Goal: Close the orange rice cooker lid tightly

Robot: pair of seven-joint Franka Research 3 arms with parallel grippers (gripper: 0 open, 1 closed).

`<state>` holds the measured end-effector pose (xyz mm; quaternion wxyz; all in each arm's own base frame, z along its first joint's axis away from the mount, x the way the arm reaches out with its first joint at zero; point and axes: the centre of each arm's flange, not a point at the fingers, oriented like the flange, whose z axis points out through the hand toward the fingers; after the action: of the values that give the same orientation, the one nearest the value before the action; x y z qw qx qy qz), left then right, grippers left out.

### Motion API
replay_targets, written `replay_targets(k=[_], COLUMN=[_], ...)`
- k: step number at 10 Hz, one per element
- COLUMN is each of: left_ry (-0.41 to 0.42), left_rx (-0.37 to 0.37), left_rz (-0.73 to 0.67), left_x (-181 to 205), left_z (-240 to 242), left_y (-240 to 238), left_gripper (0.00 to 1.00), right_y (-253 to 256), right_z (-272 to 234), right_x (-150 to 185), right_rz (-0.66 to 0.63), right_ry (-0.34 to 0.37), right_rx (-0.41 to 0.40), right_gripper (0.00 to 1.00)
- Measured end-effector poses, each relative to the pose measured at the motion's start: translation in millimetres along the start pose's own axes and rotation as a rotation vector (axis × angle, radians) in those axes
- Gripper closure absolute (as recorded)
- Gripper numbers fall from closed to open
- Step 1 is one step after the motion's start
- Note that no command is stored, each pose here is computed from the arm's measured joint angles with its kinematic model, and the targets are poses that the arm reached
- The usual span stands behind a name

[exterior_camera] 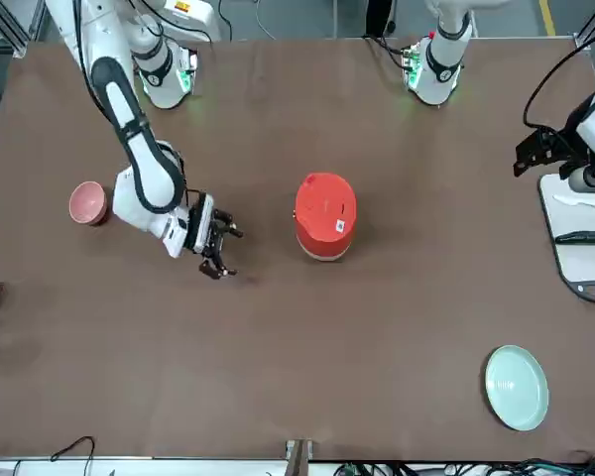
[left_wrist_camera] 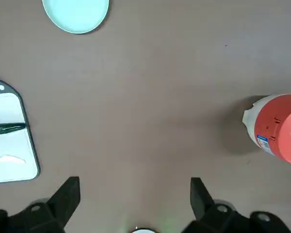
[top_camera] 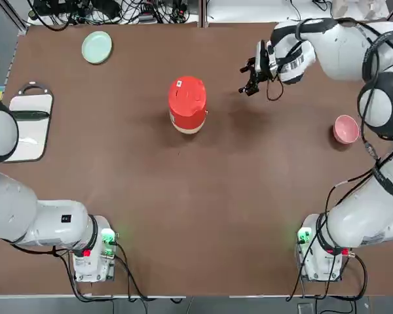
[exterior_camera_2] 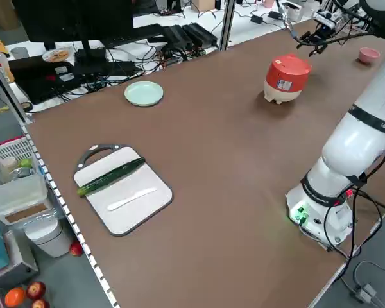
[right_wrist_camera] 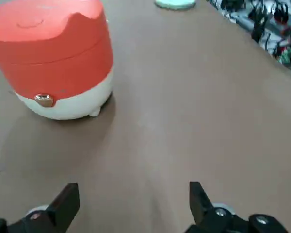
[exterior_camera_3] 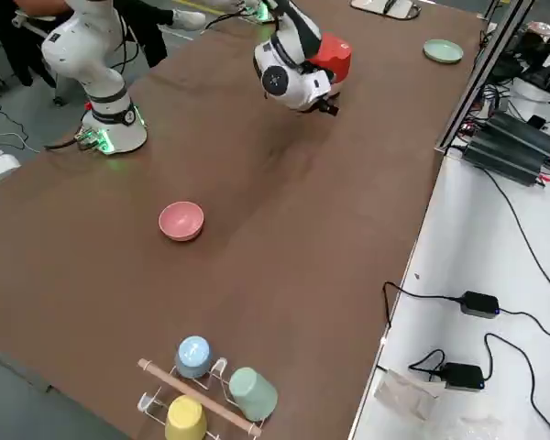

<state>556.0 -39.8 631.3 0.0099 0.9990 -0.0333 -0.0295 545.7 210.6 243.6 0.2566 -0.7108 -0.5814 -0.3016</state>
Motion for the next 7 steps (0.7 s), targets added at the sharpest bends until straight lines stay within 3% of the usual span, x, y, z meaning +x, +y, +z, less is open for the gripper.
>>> replay_targets(k=[5, 7], left_ry=[0.000, 0.000], left_rx=[0.000, 0.000], left_rz=[0.001, 0.002], left_x=[0, 0], left_z=[0, 0], left_y=[0, 1], left_gripper=[0.00, 0.00], right_y=[16, 18], right_z=[-35, -43], right_x=[31, 40], right_rz=[0.380, 0.554], right_ry=[-0.258, -0.293], right_rx=[-0.090, -0.144], right_gripper=[0.00, 0.00])
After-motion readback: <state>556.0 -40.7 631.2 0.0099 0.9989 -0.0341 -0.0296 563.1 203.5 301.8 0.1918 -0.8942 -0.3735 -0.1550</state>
